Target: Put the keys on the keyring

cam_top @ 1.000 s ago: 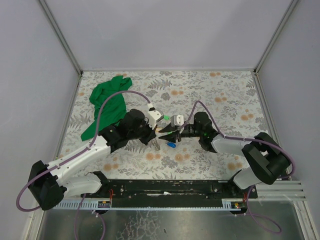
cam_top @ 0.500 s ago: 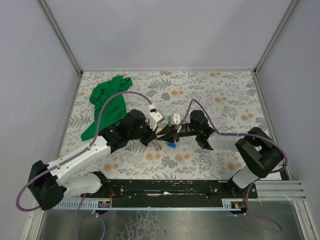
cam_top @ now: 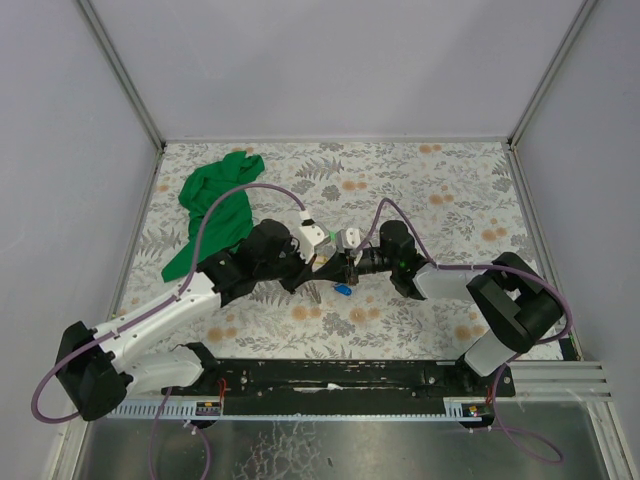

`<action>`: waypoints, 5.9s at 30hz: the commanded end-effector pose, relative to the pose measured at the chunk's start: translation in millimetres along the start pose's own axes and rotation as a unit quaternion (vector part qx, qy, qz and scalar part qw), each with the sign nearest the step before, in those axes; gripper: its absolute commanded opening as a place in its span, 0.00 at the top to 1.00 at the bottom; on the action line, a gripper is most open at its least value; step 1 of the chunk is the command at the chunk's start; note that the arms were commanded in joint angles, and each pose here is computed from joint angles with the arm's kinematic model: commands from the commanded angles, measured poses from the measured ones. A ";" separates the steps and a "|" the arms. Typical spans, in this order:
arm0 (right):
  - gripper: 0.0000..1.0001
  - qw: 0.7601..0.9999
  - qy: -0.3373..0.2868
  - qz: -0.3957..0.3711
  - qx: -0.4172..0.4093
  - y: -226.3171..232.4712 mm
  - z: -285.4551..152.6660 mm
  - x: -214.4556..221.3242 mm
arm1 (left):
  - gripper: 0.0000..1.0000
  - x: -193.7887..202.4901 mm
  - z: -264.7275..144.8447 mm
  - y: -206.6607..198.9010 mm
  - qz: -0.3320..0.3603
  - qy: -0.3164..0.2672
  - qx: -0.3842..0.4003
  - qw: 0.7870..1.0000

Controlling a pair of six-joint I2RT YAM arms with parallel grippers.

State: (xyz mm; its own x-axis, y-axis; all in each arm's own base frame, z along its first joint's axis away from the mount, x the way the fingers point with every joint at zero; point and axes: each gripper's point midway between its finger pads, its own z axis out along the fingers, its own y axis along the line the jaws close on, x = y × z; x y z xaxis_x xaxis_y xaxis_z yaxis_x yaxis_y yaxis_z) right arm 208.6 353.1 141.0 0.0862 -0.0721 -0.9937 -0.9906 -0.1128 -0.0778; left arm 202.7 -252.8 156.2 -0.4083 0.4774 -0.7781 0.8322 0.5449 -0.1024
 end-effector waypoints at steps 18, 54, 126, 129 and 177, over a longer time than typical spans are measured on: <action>1.00 0.997 -0.073 -0.027 0.020 -4.9 -9.6 -36.3 | 0.70 -20.7 -46.5 13.0 -0.090 -0.337 -0.063 0.935; 1.00 0.999 -0.026 -0.032 0.006 -0.4 -20.4 -19.9 | 0.71 -12.5 -14.6 -5.9 0.113 -0.391 0.112 0.907; 0.66 0.996 0.024 -0.048 0.067 -18.2 -31.2 -13.3 | 1.00 -16.1 14.3 4.9 0.144 -0.261 0.093 0.950; 0.64 0.993 0.057 -0.062 0.085 -22.9 -38.3 -6.9 | 1.00 -17.0 16.9 4.3 0.143 -0.244 0.085 0.955; 0.73 0.995 0.064 -0.066 0.050 -10.9 -37.6 -18.2 | 1.00 -17.4 34.0 -15.2 0.181 -0.135 0.049 0.973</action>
State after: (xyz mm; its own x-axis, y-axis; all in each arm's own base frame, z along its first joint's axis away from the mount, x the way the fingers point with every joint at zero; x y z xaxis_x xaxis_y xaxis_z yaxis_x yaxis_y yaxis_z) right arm 216.5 307.4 139.8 0.1748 -0.2523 -0.9517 -0.9838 -0.0059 -0.1791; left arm 208.5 -285.2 132.2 -0.0365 0.4558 -0.8893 0.9393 0.3194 0.1251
